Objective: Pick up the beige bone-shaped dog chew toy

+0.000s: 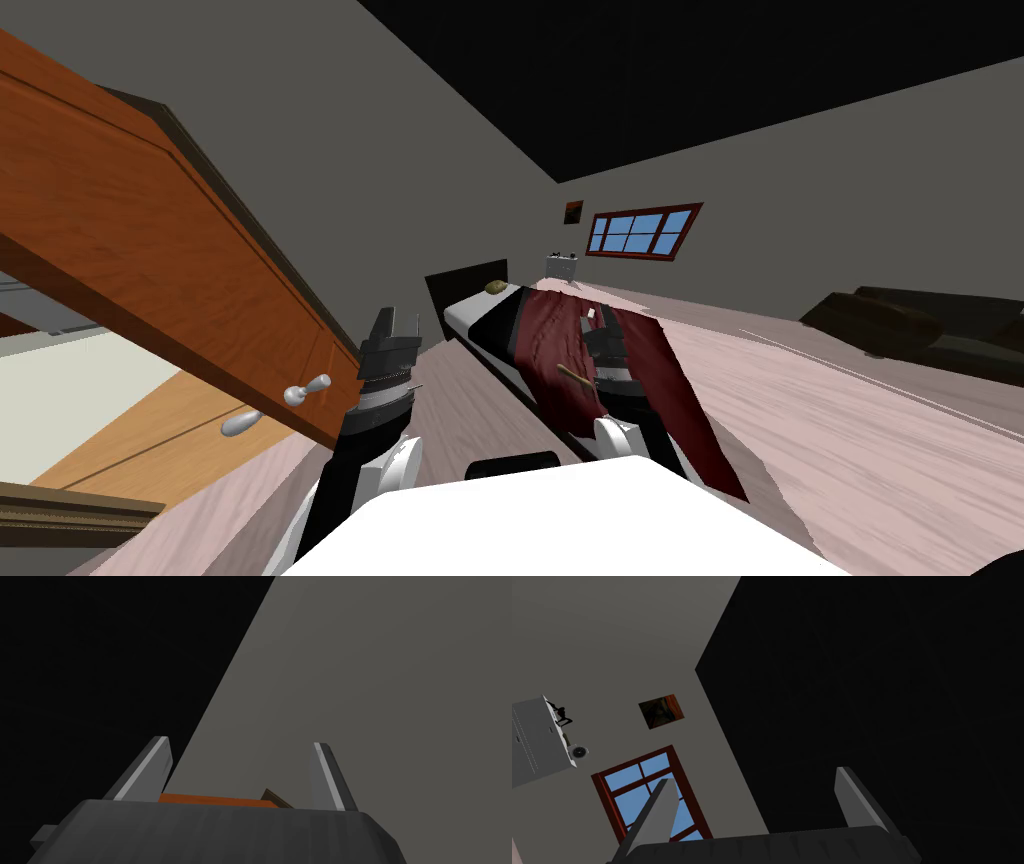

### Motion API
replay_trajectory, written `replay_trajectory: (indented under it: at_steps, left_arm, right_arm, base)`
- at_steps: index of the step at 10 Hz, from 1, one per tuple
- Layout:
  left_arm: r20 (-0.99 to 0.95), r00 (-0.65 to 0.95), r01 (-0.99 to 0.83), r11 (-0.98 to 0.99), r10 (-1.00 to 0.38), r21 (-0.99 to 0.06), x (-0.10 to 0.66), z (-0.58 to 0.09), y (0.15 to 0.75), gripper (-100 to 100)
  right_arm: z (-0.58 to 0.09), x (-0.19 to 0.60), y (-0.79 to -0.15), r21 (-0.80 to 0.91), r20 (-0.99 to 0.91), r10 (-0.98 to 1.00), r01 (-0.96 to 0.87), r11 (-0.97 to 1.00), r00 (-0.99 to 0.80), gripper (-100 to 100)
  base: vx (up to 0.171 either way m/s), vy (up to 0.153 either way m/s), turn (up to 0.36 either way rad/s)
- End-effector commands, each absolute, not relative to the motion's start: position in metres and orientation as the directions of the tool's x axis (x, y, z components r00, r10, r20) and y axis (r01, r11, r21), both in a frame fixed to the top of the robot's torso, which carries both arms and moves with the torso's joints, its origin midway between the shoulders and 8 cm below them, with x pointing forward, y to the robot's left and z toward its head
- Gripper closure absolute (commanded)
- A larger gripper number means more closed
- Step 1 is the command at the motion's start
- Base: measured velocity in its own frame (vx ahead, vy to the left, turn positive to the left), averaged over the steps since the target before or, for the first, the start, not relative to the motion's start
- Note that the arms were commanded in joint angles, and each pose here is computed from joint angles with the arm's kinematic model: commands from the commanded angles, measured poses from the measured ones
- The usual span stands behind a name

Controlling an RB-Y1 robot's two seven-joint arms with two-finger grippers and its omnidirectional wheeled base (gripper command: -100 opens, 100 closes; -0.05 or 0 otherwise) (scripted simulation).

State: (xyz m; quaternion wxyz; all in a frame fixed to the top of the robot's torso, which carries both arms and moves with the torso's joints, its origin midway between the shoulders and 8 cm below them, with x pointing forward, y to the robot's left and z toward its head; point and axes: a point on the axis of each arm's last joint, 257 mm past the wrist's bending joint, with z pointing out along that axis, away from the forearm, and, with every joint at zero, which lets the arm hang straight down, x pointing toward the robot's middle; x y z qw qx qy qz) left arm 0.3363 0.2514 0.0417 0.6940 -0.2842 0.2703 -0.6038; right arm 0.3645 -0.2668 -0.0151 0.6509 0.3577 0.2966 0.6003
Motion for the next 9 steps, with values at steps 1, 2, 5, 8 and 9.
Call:
replay_trajectory:
  at_steps: [1, 2, 5, 8, 9]
  left_arm:
    - [-0.032, 0.125, 0.684, 0.109, -0.992, -0.721, 0.336, 0.042, 0.251, 0]
    - [-0.032, 0.125, 0.684, 0.109, -0.992, -0.721, 0.336, 0.042, 0.251, 0]
    - [-0.032, 0.125, 0.684, 0.109, -0.992, -0.721, 0.336, 0.042, 0.251, 0]
    - [-0.032, 0.125, 0.684, 0.109, -0.992, -0.721, 0.336, 0.042, 0.251, 0]
    - [-0.032, 0.125, 0.684, 0.109, -0.992, -0.721, 0.336, 0.042, 0.251, 0]
  right_arm:
    - [-0.018, 0.365, -0.263, 0.827, 0.009, 0.996, -0.561, 0.043, 0.089, -100]
    - [-0.021, 0.366, -0.260, 0.831, -0.018, 0.997, -0.553, 0.059, 0.080, -100]
    - [-0.036, 0.370, -0.250, 0.847, -0.106, 0.993, -0.518, 0.117, 0.052, -100]
    - [-0.063, 0.376, -0.240, 0.865, -0.202, 0.979, -0.465, 0.190, 0.025, -100]
    - [-0.075, 0.378, -0.236, 0.870, -0.237, 0.971, -0.442, 0.219, 0.014, -100]
  base:
    - [0.018, -0.011, 0.038]
    - [0.036, -0.030, 0.049]
    - [0.069, -0.051, 0.076]
    - [0.103, -0.083, 0.105]
    - [0.148, -0.065, 0.130]
